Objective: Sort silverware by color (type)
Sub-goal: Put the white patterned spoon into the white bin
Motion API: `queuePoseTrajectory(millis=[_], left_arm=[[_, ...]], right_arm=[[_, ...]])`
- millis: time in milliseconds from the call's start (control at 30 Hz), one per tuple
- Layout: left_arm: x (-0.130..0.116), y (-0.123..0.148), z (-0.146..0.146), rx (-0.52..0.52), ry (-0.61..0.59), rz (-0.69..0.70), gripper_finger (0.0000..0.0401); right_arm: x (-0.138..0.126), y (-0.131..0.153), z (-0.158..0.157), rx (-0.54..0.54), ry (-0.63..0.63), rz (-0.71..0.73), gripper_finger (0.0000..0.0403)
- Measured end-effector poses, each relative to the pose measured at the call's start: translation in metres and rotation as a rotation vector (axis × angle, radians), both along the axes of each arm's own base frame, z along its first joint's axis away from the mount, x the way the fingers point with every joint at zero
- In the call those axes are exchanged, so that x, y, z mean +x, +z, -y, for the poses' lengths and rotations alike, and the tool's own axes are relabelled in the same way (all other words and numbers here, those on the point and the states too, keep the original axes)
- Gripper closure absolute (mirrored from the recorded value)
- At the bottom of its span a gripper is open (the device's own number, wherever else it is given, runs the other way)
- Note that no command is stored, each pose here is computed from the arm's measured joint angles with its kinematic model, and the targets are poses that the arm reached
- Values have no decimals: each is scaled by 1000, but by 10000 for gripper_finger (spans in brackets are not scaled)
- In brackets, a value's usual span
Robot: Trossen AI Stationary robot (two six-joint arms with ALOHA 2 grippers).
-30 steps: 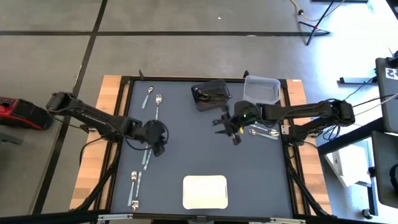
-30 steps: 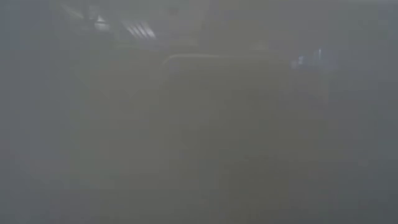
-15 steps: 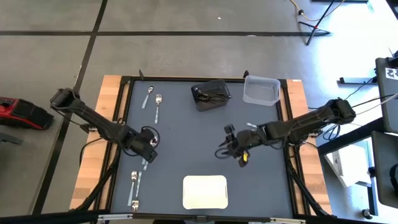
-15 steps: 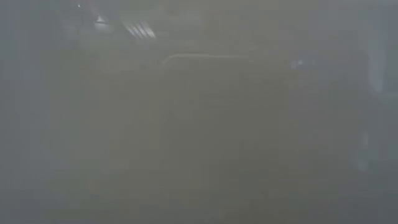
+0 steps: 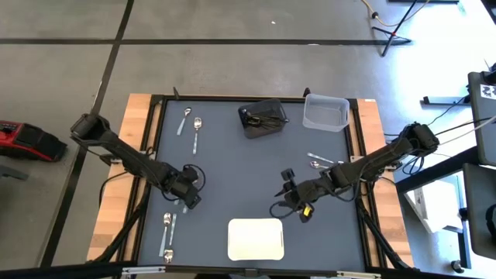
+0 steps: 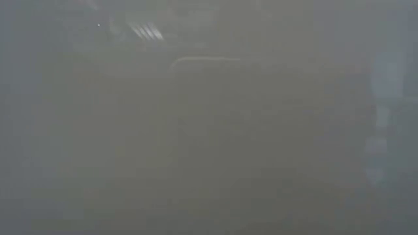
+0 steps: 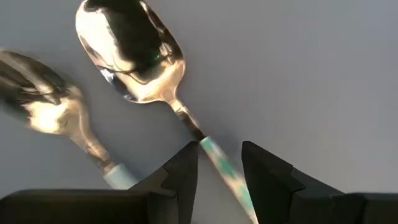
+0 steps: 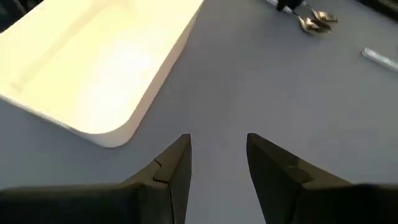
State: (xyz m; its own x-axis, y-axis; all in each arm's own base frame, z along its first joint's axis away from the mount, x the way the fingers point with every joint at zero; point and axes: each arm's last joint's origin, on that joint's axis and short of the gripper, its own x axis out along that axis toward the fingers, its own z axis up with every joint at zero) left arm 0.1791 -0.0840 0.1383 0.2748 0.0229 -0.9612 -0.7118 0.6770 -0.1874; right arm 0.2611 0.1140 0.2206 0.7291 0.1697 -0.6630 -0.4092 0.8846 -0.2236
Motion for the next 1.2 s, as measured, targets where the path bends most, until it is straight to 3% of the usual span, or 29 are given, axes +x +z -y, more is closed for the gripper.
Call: queuePoseTrajectory(millis=[200,433,533,633,800,1033,1200], left_arm=[[3,-8,2,30,-52,-32,300],[1,-8,6,72,-132,-20,367],[0,-5,9,98,-183,-2,390],[8,7,17,133,-241,29,388],[31,49,33,239,-360,182,378],[61,113,58,411,-538,515,377],[79,127,71,432,-661,745,377]], right_arm=[[1,-2,0,51,-52,-19,259],[1,-8,-4,94,-95,-55,259],[-3,-9,-11,64,-111,-54,259],[-10,-10,-23,38,-131,-42,259],[-25,-11,-42,26,-156,-32,259],[-38,-10,-59,48,-191,-7,259],[-40,-9,-63,60,-187,7,259]])
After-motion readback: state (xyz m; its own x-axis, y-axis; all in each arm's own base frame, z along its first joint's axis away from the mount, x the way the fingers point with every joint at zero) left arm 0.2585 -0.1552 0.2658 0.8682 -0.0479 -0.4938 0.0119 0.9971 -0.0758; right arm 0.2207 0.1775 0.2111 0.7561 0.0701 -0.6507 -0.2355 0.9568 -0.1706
